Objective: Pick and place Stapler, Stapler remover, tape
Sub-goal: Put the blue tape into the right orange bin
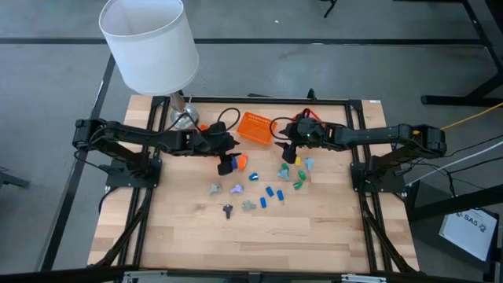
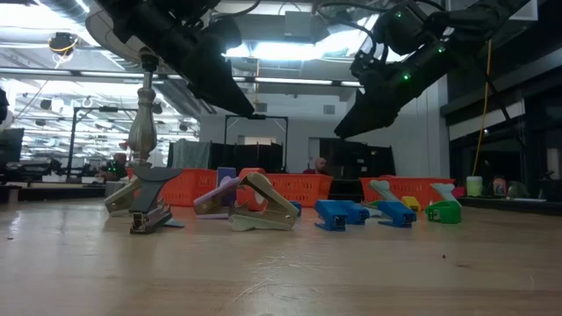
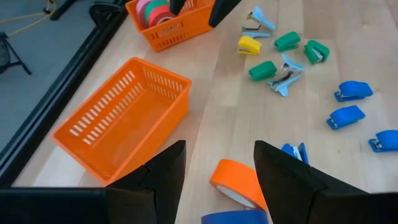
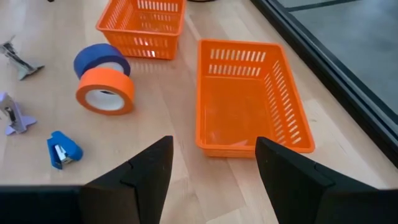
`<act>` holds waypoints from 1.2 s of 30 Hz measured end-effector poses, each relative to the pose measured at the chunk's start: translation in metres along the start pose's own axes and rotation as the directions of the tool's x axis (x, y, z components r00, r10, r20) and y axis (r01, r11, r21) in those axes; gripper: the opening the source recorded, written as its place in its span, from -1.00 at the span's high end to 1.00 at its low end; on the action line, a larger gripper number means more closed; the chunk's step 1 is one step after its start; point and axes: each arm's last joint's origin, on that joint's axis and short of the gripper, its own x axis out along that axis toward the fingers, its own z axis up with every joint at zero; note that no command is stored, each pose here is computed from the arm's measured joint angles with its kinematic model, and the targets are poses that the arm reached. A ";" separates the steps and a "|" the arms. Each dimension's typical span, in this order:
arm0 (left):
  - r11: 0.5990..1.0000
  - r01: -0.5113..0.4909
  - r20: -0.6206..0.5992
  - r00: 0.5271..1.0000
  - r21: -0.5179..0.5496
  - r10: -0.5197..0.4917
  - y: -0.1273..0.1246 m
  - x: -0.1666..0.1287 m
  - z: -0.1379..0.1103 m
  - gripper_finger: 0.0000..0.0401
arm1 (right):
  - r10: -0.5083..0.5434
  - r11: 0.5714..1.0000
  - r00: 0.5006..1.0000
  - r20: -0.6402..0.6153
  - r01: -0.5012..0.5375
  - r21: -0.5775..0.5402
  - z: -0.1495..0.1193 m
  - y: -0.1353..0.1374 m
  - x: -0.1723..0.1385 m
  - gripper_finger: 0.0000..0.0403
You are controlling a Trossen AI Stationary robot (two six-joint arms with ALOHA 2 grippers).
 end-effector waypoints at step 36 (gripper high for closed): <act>0.990 0.035 -0.147 0.988 -0.136 -0.055 -0.002 -0.001 -0.014 0.07 | 0.155 0.977 0.988 0.018 -0.150 -0.151 0.002 0.015 -0.002 0.97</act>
